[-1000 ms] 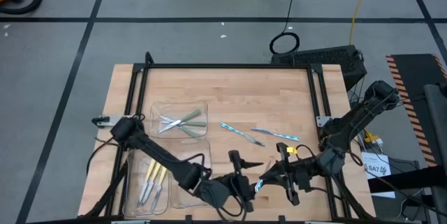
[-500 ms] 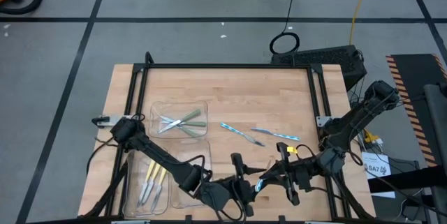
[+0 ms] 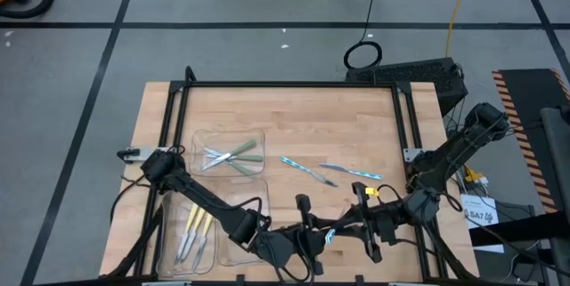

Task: Sort silverware by color (type)
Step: Put the bottom blue table knife into the bottom right transparent bin

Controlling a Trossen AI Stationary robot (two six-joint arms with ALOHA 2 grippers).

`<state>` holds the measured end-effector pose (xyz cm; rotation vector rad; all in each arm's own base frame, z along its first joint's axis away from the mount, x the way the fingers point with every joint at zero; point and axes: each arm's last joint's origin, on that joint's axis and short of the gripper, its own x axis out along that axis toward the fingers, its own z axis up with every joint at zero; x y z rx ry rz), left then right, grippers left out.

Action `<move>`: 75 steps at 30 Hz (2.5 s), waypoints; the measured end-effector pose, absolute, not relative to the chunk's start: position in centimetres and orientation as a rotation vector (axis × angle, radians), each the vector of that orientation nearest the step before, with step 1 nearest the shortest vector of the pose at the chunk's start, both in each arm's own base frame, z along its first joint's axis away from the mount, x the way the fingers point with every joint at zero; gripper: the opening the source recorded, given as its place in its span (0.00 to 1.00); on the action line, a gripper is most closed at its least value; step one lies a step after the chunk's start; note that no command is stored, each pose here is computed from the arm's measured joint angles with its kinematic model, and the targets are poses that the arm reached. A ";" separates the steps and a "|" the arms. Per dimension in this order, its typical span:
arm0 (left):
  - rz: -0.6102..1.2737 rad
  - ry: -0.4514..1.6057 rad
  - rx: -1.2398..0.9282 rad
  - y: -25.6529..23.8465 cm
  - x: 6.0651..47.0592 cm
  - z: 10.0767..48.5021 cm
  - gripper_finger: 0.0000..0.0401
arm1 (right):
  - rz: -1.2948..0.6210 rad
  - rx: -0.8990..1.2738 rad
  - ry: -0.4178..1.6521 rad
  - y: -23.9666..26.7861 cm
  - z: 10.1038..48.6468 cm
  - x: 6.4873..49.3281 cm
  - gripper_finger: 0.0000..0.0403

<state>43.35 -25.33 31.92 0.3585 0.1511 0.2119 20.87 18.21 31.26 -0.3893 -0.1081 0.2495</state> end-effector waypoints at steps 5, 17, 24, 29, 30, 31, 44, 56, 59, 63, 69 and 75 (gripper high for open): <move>0.201 0.173 0.351 -25.6 43.0 31.9 0.09 | 0.246 -0.389 -0.097 18.2 31.2 20.9 0.20; 0.246 0.411 0.182 -25.5 37.2 33.7 0.09 | 0.032 -0.353 0.118 17.2 29.7 20.2 0.35; 0.383 0.555 -0.046 -24.3 33.0 34.1 0.10 | 0.024 -0.332 0.308 15.9 28.3 18.9 0.36; 0.485 0.707 -0.212 -23.3 31.2 33.2 0.15 | 0.006 -0.311 0.369 15.1 28.2 18.1 0.36; 0.499 0.747 -0.235 -23.2 30.8 33.0 0.15 | 0.004 -0.303 0.375 15.0 28.1 18.0 0.36; 0.514 0.776 -0.260 -23.2 30.6 32.8 0.14 | 0.002 -0.294 0.378 14.9 28.1 18.0 0.36; 0.606 0.959 -0.368 -22.9 29.2 31.7 0.11 | 0.022 -0.226 0.392 15.0 28.1 17.9 0.36; 0.698 1.128 -0.488 -21.5 32.4 28.5 0.11 | 0.025 -0.200 0.463 14.9 27.3 17.6 0.36; 0.709 1.177 -0.473 -21.4 33.2 27.2 0.11 | 0.023 -0.212 0.474 14.8 27.2 17.5 0.36; 0.736 1.216 -0.492 -21.0 33.9 26.1 0.11 | 0.023 -0.221 0.480 14.8 27.1 17.5 0.36; 0.793 1.206 -0.563 -20.6 34.3 26.0 0.11 | 0.028 -0.261 0.489 14.7 27.1 17.5 0.36; 0.785 1.386 -0.570 -20.1 33.7 25.9 0.11 | 0.038 -0.311 0.493 14.7 27.0 17.4 0.36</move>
